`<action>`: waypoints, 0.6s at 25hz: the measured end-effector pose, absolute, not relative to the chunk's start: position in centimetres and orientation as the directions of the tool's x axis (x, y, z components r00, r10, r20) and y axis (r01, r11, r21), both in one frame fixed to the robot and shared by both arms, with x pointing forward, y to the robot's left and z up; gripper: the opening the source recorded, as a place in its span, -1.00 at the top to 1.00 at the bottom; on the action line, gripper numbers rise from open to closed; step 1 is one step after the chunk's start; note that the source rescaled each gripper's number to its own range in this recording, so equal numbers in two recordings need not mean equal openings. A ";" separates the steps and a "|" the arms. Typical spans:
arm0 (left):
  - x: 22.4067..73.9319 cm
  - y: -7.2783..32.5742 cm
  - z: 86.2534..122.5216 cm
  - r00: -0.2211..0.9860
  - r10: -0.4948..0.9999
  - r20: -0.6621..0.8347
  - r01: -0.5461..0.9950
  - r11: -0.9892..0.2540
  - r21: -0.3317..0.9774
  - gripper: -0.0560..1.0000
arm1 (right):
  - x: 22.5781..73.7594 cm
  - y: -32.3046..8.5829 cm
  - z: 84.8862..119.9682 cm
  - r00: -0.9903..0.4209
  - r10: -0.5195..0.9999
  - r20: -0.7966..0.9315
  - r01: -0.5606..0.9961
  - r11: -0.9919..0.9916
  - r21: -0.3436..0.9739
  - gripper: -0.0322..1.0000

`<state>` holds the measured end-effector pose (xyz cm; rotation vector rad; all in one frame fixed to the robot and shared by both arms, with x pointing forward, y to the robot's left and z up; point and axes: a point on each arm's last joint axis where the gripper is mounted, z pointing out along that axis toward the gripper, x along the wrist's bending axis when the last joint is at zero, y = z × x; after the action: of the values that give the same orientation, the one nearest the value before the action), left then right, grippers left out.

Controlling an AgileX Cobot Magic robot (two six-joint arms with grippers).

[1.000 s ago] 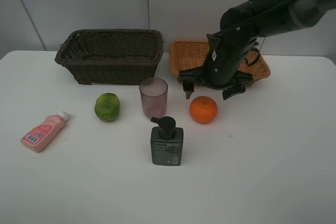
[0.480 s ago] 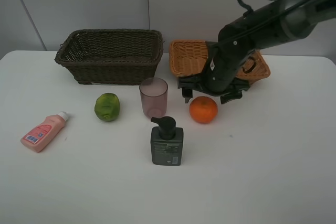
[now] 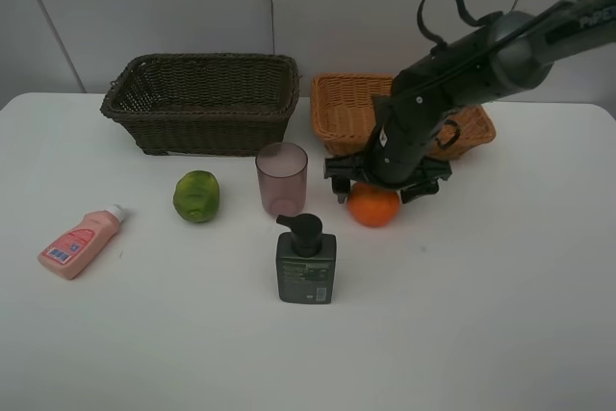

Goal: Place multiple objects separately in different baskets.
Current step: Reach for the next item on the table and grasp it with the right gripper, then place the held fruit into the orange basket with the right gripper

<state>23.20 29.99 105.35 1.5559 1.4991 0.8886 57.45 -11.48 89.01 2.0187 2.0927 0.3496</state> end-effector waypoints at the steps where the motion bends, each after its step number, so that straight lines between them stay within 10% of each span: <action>1: 23.2 30.0 105.3 0.058 0.998 -0.034 0.449 0.004 0.893 -0.95 | 57.4 -11.5 88.7 -0.038 0.999 0.008 0.951 0.034 0.307 -1.00; 8: 23.2 30.0 105.3 0.058 0.998 -0.034 0.449 0.004 0.893 -0.95 | 57.4 -11.5 87.8 -0.040 0.999 -0.003 0.956 0.039 0.290 -0.98; 12: 23.2 30.0 105.3 0.058 0.998 -0.034 0.449 0.004 0.893 -0.95 | 57.4 -11.5 87.8 -0.040 0.999 -0.004 0.956 0.039 0.290 -0.31; 15: 23.2 30.0 105.3 0.058 0.998 -0.034 0.449 0.004 0.893 -0.95 | 57.4 -11.5 87.8 -0.040 0.999 -0.005 0.957 0.039 0.288 -0.29</action>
<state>23.20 29.99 105.35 1.5559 1.4991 0.8886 57.41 -11.51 87.82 2.0226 2.1059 0.3053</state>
